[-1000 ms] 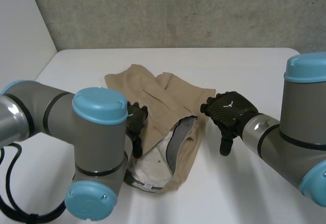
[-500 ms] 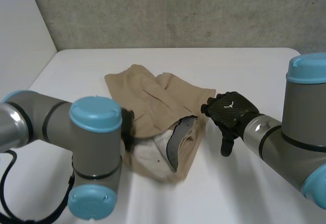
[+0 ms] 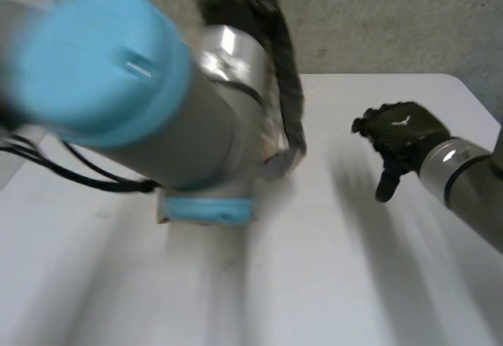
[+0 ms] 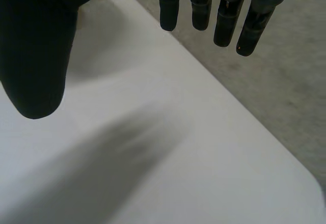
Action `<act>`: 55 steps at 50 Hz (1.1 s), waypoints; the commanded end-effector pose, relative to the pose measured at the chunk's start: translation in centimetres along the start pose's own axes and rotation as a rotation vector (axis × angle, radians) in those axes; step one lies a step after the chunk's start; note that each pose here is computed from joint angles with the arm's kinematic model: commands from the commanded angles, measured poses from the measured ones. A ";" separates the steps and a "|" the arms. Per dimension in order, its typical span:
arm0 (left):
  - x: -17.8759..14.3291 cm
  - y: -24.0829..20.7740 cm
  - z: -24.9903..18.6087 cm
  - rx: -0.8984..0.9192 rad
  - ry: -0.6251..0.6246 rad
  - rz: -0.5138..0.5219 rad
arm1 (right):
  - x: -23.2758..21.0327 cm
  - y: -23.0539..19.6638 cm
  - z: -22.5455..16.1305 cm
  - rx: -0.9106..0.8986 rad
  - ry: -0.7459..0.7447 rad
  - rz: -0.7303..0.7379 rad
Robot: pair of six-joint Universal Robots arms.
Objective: Fold the shorts.
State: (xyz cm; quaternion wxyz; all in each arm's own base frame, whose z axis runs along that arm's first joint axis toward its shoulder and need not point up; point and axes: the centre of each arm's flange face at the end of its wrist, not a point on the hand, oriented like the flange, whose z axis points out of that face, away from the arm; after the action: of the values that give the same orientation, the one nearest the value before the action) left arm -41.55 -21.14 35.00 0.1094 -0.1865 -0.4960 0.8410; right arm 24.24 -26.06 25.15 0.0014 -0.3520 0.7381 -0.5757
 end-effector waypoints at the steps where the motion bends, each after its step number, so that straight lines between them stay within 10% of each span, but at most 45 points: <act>1: 7.1 10.0 -4.0 -0.181 0.196 0.048 | 3.7 0.0 0.7 -0.004 0.101 0.026; 10: 9.8 11.7 -7.3 -0.232 0.285 0.048 | 4.9 -0.1 1.0 0.000 0.133 0.034; 17: 2.7 3.5 -2.3 -0.084 0.115 -0.004 | 4.5 0.1 0.9 -0.010 0.121 0.037; 31: -8.3 10.5 -7.4 -0.554 0.017 0.150 | -4.5 -0.4 -3.2 0.021 -0.206 0.108; 55: -15.9 14.0 -15.8 -0.922 -0.067 -0.164 | -13.8 6.3 0.8 -0.032 -0.283 0.127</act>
State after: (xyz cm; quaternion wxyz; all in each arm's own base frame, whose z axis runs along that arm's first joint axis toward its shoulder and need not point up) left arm -21.40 -21.11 19.54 0.0602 -0.1550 -0.8289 0.5341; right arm 31.50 -17.89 15.80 0.1624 -0.3921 0.7539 -0.5015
